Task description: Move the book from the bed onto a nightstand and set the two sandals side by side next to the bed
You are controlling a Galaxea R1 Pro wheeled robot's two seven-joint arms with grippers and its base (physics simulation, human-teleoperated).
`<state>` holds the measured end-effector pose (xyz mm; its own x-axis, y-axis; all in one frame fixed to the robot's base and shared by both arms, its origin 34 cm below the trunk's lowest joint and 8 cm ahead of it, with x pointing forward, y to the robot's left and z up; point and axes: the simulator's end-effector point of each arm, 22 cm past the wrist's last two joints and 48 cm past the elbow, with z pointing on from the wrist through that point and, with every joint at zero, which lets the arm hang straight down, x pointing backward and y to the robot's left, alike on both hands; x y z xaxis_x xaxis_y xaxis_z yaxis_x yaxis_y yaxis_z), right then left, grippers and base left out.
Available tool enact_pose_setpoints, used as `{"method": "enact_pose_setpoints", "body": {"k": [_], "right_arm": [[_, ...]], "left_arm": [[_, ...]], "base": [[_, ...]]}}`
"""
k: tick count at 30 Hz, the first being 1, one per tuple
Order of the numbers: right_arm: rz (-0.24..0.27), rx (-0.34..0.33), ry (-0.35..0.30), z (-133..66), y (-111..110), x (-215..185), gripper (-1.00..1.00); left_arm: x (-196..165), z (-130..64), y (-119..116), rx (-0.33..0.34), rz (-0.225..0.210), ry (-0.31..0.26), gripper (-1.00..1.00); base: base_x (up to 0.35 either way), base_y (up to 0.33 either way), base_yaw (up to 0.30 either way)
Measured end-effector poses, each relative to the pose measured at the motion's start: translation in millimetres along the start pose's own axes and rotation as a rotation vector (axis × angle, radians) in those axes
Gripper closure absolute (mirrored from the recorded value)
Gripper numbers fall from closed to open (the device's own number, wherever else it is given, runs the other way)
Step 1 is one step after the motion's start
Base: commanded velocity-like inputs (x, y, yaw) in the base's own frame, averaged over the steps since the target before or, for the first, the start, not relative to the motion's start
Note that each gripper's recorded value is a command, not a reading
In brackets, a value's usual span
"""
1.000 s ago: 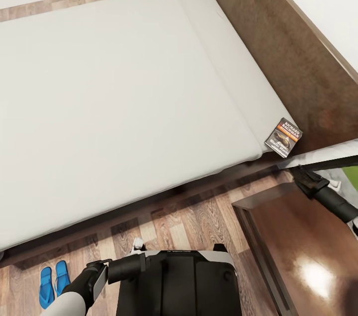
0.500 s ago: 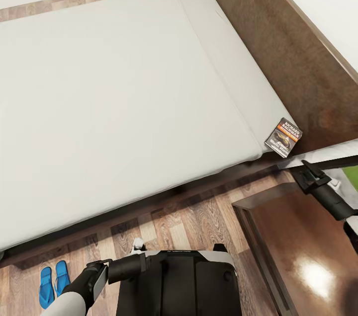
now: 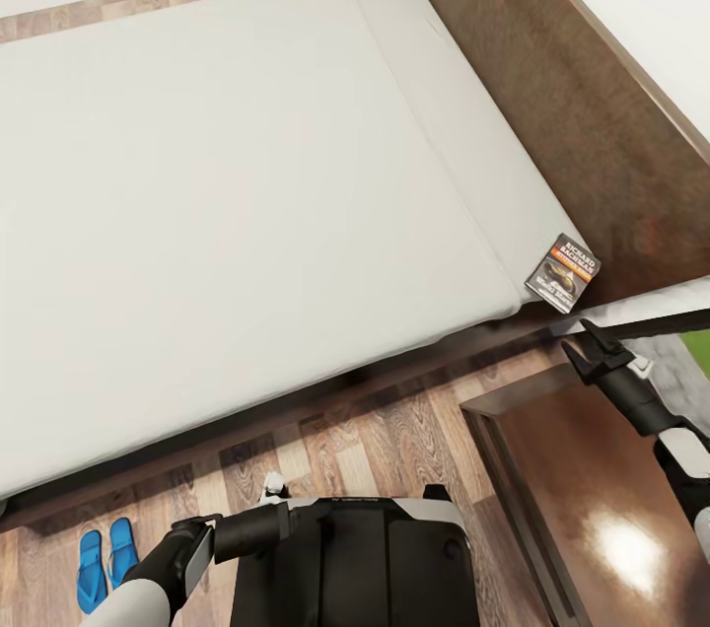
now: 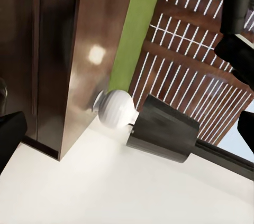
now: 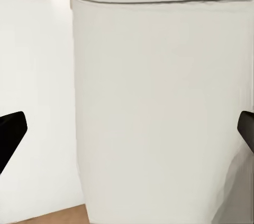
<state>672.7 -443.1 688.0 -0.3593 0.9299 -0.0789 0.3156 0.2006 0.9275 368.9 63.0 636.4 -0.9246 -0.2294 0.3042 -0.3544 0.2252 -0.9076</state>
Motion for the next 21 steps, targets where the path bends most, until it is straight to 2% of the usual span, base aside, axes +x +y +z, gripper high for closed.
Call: {"method": "enact_pose_setpoints", "body": {"k": [6,21], "right_arm": [[-0.043,-0.001,-0.027,4.2,-3.0,-5.3,-1.0],[-0.044,-0.001,-0.027,10.7,-8.8,-6.8,-1.0]], "left_arm": [[-3.4,2.0,2.3,0.002,0.0,0.001,-1.0],[-9.9,4.8,7.7,0.004,-0.001,0.0,-1.0]], "base": [[0.0,0.0,0.0],[0.0,0.0,0.0]]}}
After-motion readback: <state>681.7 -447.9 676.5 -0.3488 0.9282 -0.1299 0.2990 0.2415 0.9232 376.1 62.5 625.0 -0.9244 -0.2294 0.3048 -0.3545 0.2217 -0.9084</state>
